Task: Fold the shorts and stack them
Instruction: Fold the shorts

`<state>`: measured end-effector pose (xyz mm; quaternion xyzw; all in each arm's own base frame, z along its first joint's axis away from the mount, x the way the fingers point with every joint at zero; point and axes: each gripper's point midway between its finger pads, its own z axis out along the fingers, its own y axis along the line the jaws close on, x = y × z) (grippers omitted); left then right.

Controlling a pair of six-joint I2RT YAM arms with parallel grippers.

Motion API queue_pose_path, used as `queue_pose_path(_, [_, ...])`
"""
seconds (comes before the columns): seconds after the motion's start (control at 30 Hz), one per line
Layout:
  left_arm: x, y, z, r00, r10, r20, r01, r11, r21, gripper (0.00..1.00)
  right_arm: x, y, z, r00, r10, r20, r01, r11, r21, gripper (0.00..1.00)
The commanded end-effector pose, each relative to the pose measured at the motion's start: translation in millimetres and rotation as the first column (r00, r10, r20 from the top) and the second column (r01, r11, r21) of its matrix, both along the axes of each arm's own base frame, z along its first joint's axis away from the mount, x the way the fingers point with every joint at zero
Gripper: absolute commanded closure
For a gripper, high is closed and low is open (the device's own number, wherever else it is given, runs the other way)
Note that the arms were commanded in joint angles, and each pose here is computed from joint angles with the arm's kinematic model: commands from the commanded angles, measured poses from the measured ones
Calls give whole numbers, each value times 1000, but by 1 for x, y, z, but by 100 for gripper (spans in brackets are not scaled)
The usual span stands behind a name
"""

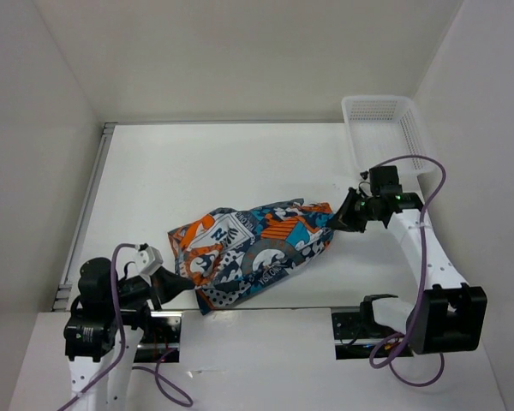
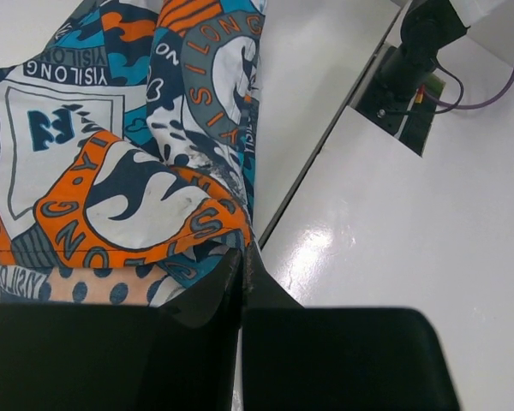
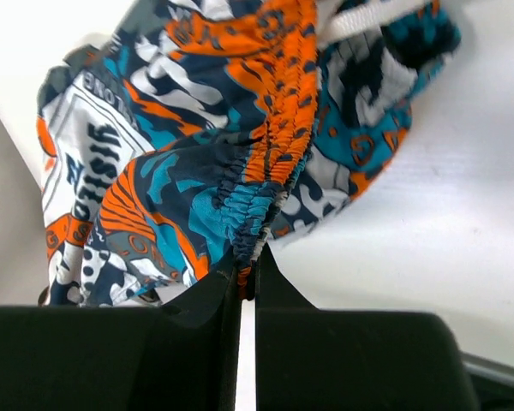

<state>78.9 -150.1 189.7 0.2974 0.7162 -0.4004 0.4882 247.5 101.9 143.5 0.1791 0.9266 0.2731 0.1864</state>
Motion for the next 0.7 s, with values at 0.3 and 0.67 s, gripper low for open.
queue_pose_path(0.3, [0,-7,12,977,-89,194,89,996,5,6,-10,-15,-1,987,-154,-41,154,988,10,10])
queue_pose_path(0.67, [112,7,3,989,147,-18,-142,979,146,65,52,-16,7,974,-220,62,217,975,45,71])
